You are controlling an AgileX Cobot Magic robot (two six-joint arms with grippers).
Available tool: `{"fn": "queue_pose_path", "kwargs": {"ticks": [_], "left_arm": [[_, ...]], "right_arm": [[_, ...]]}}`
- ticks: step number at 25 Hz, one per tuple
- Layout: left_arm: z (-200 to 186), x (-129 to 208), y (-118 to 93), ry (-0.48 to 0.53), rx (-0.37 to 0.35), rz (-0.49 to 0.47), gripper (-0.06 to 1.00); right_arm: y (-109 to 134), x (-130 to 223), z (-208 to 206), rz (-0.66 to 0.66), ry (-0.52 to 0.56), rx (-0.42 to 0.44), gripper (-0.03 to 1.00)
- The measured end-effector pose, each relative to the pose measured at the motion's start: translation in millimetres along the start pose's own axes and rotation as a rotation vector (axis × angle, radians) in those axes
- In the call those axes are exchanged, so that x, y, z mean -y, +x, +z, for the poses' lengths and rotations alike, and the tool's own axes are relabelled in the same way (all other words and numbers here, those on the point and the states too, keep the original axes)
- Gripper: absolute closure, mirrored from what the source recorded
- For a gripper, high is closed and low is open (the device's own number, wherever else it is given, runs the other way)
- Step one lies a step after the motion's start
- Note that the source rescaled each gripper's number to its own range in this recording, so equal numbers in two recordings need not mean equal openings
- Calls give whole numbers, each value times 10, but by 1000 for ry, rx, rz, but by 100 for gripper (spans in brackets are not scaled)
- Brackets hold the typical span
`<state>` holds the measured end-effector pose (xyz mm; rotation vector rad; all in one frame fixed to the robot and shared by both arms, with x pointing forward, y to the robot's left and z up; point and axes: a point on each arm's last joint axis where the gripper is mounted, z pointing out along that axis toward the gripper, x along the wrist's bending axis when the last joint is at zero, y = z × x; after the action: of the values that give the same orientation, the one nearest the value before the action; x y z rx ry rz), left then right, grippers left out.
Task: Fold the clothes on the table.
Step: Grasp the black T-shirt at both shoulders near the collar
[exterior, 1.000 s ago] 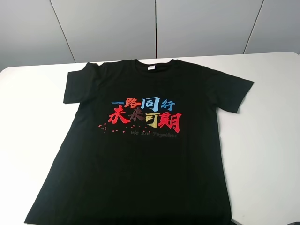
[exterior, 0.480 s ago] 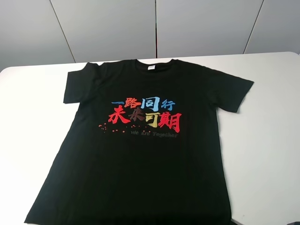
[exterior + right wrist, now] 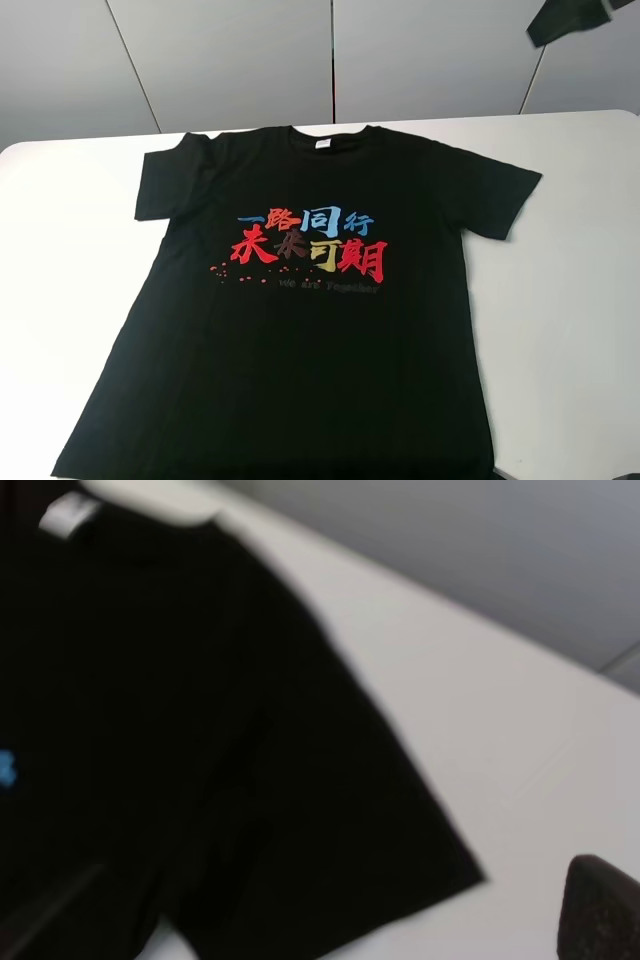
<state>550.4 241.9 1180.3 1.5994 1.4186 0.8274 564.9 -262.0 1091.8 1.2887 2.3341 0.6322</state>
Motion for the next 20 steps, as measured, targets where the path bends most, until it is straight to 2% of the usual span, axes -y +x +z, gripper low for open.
{"fn": "queue_pose_path", "kwargs": {"ticks": [2, 4, 5, 8, 10, 12, 18, 20], "left_arm": [[352, 23, -78, 159, 66, 91, 14], [615, 112, -197, 302, 183, 162, 19], [744, 200, -274, 365, 257, 183, 19], [958, 526, -547, 560, 488, 324, 17], [1039, 707, -724, 644, 566, 430, 17], [1094, 860, -895, 706, 590, 574, 16], [1220, 1230, -1266, 824, 573, 1050, 17], [1305, 1393, -1362, 870, 590, 1151, 17]], "right_arm": [[138, -22, 326, -92, 78, -78, 3], [289, -14, 550, -191, 141, -145, 3], [371, 3, 650, -244, 177, -180, 3], [531, 65, 886, -341, 271, -239, 3], [580, 120, 1011, -389, 331, -259, 3], [608, 189, 1130, -437, 391, -286, 3], [618, 356, 1412, -509, 510, -329, 3], [630, 388, 1477, -503, 524, -345, 4]]}}
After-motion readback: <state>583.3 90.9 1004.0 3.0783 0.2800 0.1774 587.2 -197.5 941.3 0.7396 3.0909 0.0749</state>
